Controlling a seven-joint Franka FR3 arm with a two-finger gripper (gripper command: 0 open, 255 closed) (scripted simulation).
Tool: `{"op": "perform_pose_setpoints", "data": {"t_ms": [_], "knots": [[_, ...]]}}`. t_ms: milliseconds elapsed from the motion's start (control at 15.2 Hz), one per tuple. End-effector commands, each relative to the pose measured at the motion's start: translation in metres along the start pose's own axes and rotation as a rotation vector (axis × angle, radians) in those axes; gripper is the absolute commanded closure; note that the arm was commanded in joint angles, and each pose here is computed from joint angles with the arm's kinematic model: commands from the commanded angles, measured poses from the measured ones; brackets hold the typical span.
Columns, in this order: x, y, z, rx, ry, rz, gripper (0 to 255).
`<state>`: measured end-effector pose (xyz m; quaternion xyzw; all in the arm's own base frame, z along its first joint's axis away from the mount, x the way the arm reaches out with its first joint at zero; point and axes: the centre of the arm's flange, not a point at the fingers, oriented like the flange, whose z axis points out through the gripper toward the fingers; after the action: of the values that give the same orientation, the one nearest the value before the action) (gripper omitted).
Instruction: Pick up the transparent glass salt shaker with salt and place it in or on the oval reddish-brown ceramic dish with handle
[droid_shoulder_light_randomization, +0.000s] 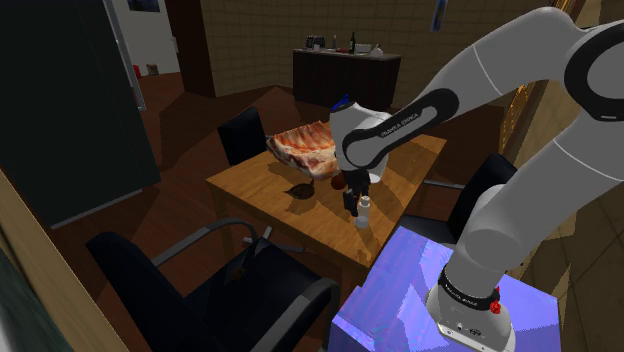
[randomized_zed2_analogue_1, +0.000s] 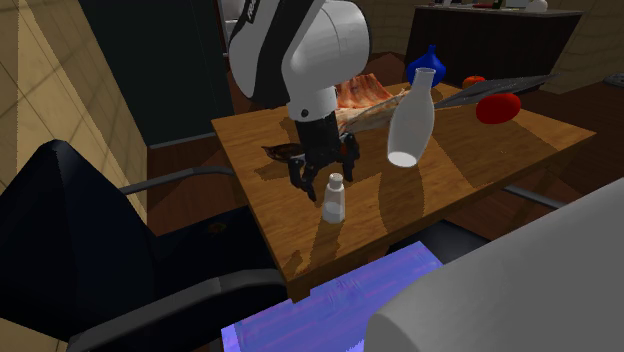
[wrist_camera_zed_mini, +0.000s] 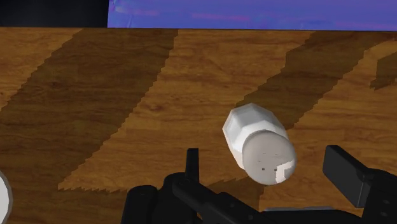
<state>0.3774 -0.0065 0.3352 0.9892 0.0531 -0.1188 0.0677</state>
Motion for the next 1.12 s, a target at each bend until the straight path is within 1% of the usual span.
{"op": "perform_pose_setpoints", "data": {"t_ms": [0, 330, 396, 990, 1056], "knots": [[0.0001, -0.0002, 0.0012, 0.0, 0.001, 0.0, 0], [0.0001, -0.0002, 0.0011, 0.0, 0.001, 0.0, 0], [0.0001, -0.0002, 0.0011, 0.0, 0.001, 0.0, 255], [0.0001, -0.0002, 0.0012, 0.0, 0.001, 0.0, 255], [-0.0012, 0.0005, -0.0039, 0.0, 0.001, 0.0, 255]]}}
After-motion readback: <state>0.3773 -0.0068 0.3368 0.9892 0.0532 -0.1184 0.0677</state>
